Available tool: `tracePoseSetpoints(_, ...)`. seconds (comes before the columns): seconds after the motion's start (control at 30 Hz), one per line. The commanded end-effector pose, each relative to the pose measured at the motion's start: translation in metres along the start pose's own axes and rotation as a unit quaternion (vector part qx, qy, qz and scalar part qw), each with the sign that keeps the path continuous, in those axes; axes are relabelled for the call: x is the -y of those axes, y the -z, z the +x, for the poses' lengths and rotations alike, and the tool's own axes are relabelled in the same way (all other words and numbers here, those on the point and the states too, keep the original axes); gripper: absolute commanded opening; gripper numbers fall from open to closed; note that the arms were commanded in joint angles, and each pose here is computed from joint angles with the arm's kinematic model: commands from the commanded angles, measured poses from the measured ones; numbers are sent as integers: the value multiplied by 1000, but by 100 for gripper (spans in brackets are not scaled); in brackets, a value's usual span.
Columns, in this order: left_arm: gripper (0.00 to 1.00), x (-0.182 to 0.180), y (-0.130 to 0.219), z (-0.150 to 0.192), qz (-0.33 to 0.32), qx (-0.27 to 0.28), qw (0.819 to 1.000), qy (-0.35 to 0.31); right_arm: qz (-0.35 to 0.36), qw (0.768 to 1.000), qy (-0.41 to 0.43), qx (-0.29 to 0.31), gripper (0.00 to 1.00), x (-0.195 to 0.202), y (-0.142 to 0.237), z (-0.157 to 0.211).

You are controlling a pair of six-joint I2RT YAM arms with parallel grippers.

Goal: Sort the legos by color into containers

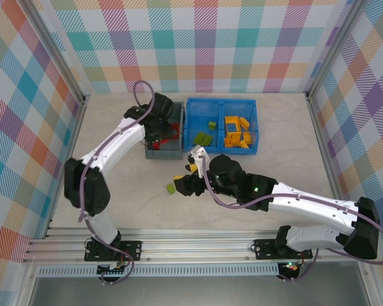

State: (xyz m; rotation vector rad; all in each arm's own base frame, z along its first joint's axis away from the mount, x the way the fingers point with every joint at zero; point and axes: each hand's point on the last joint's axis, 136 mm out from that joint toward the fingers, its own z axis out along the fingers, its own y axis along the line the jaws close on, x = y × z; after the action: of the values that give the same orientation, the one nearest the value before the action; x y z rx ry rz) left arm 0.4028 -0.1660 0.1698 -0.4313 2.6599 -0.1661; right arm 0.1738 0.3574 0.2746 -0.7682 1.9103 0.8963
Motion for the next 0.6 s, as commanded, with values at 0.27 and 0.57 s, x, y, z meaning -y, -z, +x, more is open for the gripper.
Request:
tracePoseSetpoints(0.27,23,-15,-86,-8,-69,-65,994,-56,3,1000,-19,11,68,1,-2,-2)
tracePoseSetpoints(0.57,47,-22,-90,-8,-87,-67,992,-55,26,999,-30,-20,70,11,-9,19)
